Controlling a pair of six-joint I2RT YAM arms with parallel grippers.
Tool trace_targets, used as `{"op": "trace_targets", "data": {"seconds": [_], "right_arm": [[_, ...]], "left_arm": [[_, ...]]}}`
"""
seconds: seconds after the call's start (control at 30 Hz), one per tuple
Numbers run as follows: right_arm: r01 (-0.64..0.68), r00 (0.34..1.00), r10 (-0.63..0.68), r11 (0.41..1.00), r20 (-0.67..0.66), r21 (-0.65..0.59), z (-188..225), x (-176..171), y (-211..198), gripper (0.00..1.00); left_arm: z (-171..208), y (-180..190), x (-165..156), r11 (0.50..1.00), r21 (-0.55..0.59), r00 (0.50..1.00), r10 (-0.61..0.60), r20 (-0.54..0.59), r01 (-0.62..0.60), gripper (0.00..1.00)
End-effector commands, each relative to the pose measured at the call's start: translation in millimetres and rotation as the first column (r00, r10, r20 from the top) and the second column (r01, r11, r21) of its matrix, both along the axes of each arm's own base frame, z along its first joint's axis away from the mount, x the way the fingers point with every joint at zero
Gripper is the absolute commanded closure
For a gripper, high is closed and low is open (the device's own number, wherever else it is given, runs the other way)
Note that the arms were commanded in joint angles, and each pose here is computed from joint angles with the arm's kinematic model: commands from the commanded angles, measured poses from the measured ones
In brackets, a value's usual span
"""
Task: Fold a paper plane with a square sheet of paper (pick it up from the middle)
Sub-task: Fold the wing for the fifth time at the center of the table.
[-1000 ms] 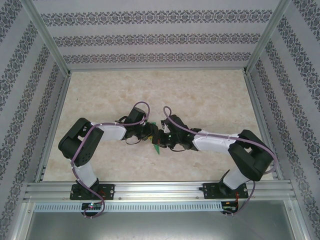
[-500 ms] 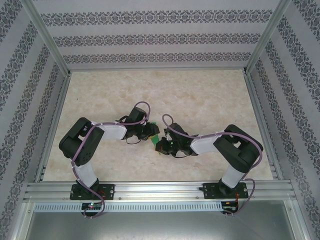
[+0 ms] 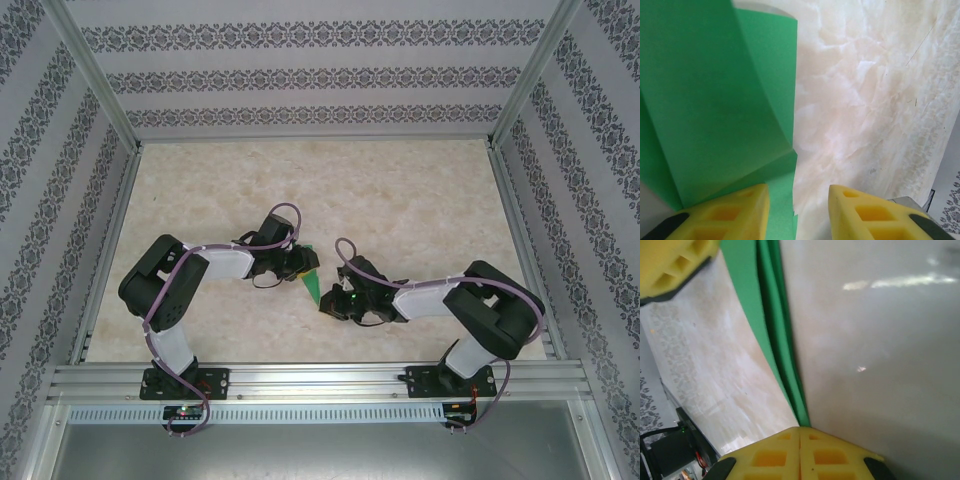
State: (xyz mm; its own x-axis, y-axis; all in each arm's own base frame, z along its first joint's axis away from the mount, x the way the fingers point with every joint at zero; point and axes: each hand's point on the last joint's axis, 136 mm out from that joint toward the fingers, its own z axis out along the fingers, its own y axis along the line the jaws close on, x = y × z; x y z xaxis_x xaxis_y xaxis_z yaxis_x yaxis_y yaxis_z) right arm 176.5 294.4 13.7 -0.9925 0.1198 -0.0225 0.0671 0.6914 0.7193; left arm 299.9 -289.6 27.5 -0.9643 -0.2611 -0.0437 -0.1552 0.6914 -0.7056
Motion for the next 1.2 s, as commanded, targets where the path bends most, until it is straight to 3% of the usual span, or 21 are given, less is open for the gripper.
{"op": "trace_targets", "data": {"seconds": [0.0, 0.13, 0.23, 0.43, 0.63, 0.83, 1.0, 1.17], "right_arm": [[-0.014, 0.999, 0.015, 0.999, 0.033, -0.030, 13, 2, -3, 0.92], [-0.028, 0.988, 0.018, 0.998, 0.152, 0.064, 58, 31, 25, 0.91], [-0.041, 0.985, 0.022, 0.994, 0.174, 0.102, 65, 45, 41, 0.90], [0.025, 0.994, -0.029, 0.999, 0.109, 0.036, 18, 62, 37, 0.90], [0.074, 0.997, -0.073, 0.997, 0.012, -0.034, -31, 42, 2, 0.94], [-0.006, 0.994, -0.009, 0.991, -0.112, -0.131, -66, 5, -24, 1.00], [-0.036, 0.990, 0.015, 0.988, -0.142, -0.149, -72, -1, -30, 1.00], [-0.050, 0.990, 0.031, 0.989, -0.136, -0.137, -67, 8, -25, 1.00]], "left_arm": [[-25, 10, -8, 0.996, 0.083, 0.999, -0.008, -0.041, 0.012, 0.62], [-23, 9, -8, 0.997, 0.075, 0.999, -0.014, -0.040, 0.017, 0.62], [-23, 9, -8, 0.997, 0.074, 0.999, -0.010, -0.042, 0.013, 0.62], [-25, 9, -9, 0.997, 0.072, 0.999, -0.003, -0.049, 0.006, 0.62], [-17, 4, -5, 0.998, 0.053, 0.999, -0.023, -0.026, 0.024, 0.62], [11, -7, 8, 0.994, 0.028, 0.990, -0.109, 0.094, 0.107, 0.57], [68, -24, 19, 0.977, -0.053, 0.953, -0.190, 0.237, 0.208, 0.50], [100, -5, 15, 0.982, 0.024, 0.922, -0.183, 0.341, 0.186, 0.47]]}}
